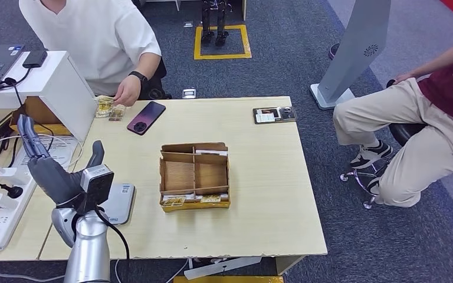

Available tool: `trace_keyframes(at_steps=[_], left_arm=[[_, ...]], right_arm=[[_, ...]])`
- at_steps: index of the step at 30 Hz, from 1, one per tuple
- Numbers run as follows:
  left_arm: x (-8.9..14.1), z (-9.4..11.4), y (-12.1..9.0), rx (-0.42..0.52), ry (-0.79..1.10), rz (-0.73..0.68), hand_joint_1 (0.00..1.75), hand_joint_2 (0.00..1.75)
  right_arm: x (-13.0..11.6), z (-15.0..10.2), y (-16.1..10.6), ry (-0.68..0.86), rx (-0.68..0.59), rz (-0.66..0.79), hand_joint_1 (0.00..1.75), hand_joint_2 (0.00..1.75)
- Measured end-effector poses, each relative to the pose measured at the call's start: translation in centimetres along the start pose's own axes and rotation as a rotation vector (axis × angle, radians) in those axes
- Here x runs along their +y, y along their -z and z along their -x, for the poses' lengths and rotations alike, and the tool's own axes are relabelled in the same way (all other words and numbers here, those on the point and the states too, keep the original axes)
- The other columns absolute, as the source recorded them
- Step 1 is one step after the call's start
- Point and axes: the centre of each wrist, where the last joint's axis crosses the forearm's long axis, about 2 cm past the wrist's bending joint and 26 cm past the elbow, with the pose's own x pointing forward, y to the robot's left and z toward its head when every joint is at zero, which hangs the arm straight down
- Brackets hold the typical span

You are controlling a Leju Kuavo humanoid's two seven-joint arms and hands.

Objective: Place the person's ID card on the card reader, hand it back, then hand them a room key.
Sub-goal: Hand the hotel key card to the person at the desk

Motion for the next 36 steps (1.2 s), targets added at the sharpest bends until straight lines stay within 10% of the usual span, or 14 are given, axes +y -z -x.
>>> trace_keyframes(at_steps=[9,19,36], left_arm=[[0.7,-0.5,-0.5,-0.040,-0.008,0.001,0.00,1.75],[1.5,-3.0,-6.7,0.167,-0.307,0.131,0.00,1.75],[4.0,-4.4,-12.4,-0.035,-0.381,0.548,0.00,1.75]], right_arm=[[0.0,0.1,0.0,0.005,0.004,0.000,0.00,0.00],[0.0,0.8,-0.1,0.008,0.017,-0.001,0.00,0.00],[-0.1,1.3,0.0,0.000,0.005,-0.008,0.00,0.00]])
